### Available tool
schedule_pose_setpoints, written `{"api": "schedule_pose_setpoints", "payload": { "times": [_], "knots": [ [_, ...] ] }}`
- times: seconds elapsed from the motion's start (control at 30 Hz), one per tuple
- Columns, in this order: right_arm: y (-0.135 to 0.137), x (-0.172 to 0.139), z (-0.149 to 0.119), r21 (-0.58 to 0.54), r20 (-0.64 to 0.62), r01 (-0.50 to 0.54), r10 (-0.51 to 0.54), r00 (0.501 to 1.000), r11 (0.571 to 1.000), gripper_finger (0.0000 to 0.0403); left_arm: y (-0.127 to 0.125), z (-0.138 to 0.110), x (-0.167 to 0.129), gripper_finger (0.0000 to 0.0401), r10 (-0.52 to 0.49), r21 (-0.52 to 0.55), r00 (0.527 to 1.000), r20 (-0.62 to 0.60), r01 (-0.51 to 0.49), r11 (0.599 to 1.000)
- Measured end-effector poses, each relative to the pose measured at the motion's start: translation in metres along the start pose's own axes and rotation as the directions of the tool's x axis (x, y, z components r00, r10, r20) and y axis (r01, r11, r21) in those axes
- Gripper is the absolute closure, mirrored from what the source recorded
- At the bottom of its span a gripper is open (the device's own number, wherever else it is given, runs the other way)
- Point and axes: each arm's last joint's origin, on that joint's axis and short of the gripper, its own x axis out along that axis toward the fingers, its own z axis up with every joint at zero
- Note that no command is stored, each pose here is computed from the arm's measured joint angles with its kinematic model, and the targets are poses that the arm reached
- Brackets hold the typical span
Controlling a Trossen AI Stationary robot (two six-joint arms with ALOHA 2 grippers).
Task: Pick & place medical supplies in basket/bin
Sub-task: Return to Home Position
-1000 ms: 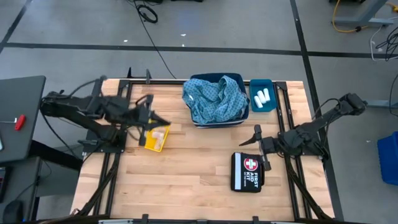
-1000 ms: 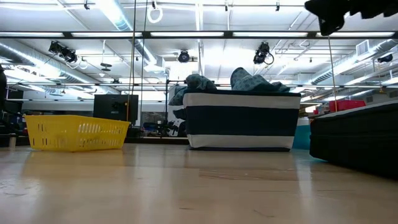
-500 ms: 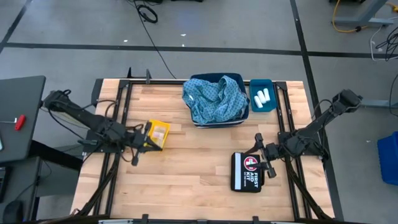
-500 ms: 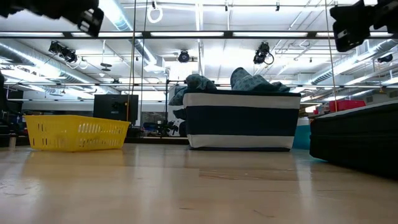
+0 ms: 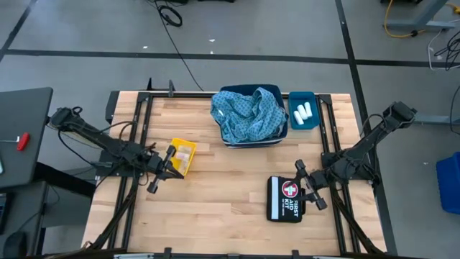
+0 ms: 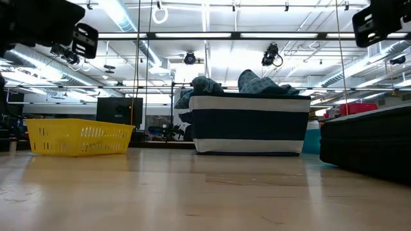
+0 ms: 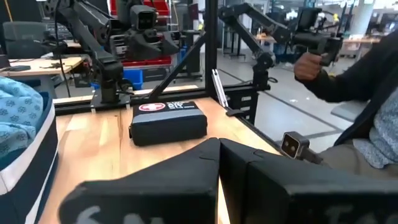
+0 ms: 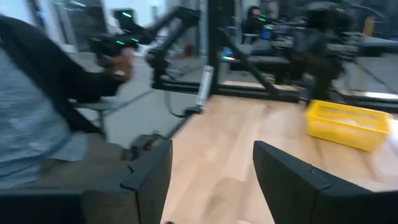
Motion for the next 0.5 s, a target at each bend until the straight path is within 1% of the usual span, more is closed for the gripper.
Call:
{"api": "schedule_pose_setpoints", "payload": {
  "times": [0.07,0.13,0.2,0.3,0.33,0.4,0.5],
  "knots": [
    [0.0,-0.003,0.001,0.003,0.01,-0.043,0.043,0.999,0.999,0.017,0.003,-0.003,-0.001,0.0398,0.005,-0.016,1.0,0.007,-0.005,1.0],
    [-0.001,-0.007,-0.004,0.003,0.014,-0.062,0.062,0.998,0.998,0.017,0.006,-0.005,-0.002,0.0398,0.013,-0.02,1.0,0.003,-0.013,1.0],
    [-0.004,-0.014,-0.013,0.007,0.027,-0.056,0.056,0.998,0.998,0.017,0.009,-0.007,-0.002,0.0398,0.022,-0.024,1.0,0.001,-0.022,0.999],
    [-0.011,-0.027,-0.033,0.035,0.094,-0.023,0.019,0.995,0.999,0.017,0.014,-0.009,-0.002,0.0398,0.043,-0.041,0.999,-0.009,-0.044,0.998],
    [-0.012,-0.028,-0.034,0.038,0.093,-0.01,0.006,0.996,0.999,0.017,0.015,-0.009,-0.003,0.0398,0.044,-0.042,0.999,-0.003,-0.044,0.998],
    [-0.012,-0.031,-0.032,0.045,0.107,-0.018,0.013,0.994,0.999,0.017,0.017,-0.008,-0.003,0.0398,0.042,-0.041,0.999,0.001,-0.042,0.998],
    [-0.012,-0.034,-0.029,-0.006,0.143,-0.052,0.052,0.988,0.999,0.017,0.02,-0.008,-0.003,0.0398,0.056,-0.034,0.998,0.001,-0.056,0.998]
  ]
}}
